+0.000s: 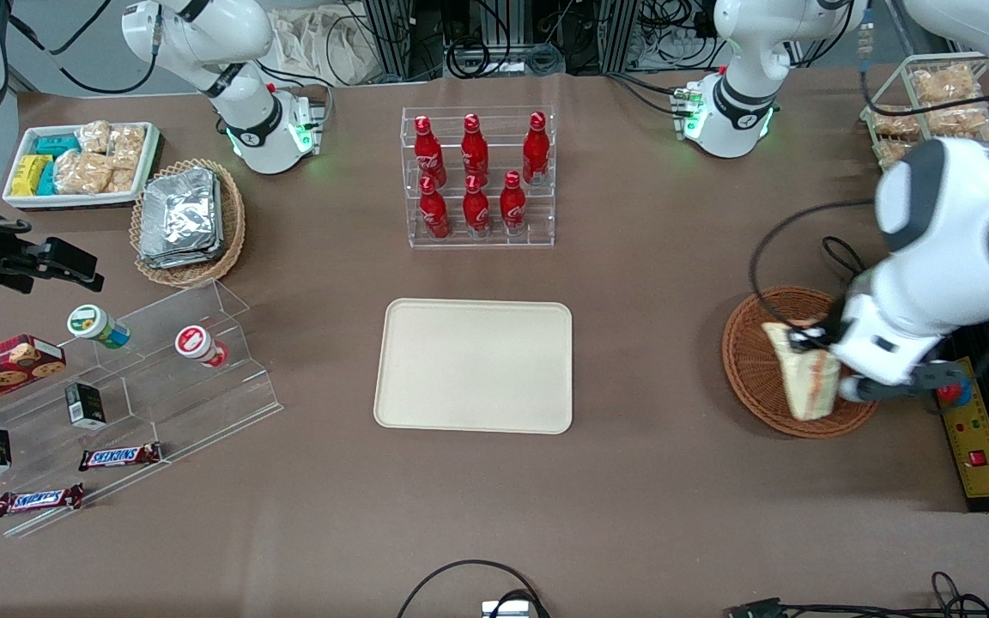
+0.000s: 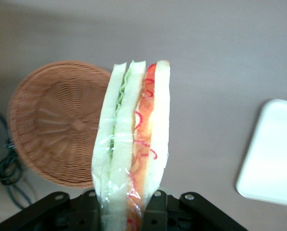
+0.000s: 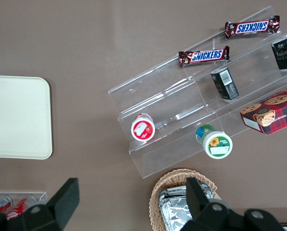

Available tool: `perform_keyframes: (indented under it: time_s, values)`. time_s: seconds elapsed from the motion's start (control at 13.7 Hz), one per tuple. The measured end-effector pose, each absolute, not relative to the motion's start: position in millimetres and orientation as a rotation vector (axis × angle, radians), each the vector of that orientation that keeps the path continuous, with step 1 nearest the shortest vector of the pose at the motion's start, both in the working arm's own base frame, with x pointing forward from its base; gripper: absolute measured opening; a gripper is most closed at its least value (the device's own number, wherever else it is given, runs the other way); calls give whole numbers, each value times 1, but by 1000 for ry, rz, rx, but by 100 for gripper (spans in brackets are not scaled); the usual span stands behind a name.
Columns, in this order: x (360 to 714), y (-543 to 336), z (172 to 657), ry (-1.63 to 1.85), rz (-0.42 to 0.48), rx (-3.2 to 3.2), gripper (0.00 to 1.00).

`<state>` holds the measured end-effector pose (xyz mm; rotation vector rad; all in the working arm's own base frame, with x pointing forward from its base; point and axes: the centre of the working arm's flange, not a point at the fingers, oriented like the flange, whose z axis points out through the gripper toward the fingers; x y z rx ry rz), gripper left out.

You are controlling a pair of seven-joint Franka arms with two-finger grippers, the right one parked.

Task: Place sandwich from basket to tray
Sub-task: 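Carry the sandwich over the cream tray with the left gripper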

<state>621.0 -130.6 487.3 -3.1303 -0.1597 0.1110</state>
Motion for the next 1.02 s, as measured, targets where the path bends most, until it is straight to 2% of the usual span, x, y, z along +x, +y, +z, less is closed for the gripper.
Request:
perform_keyframes:
  time_s: [0.22, 0.51, 1.02]
  values:
    - [606, -229, 484, 76, 108, -3138, 21]
    - [605, -314, 418, 165, 195, -3129, 21]
    - [596, -421, 293, 109, 95, -3210, 21]
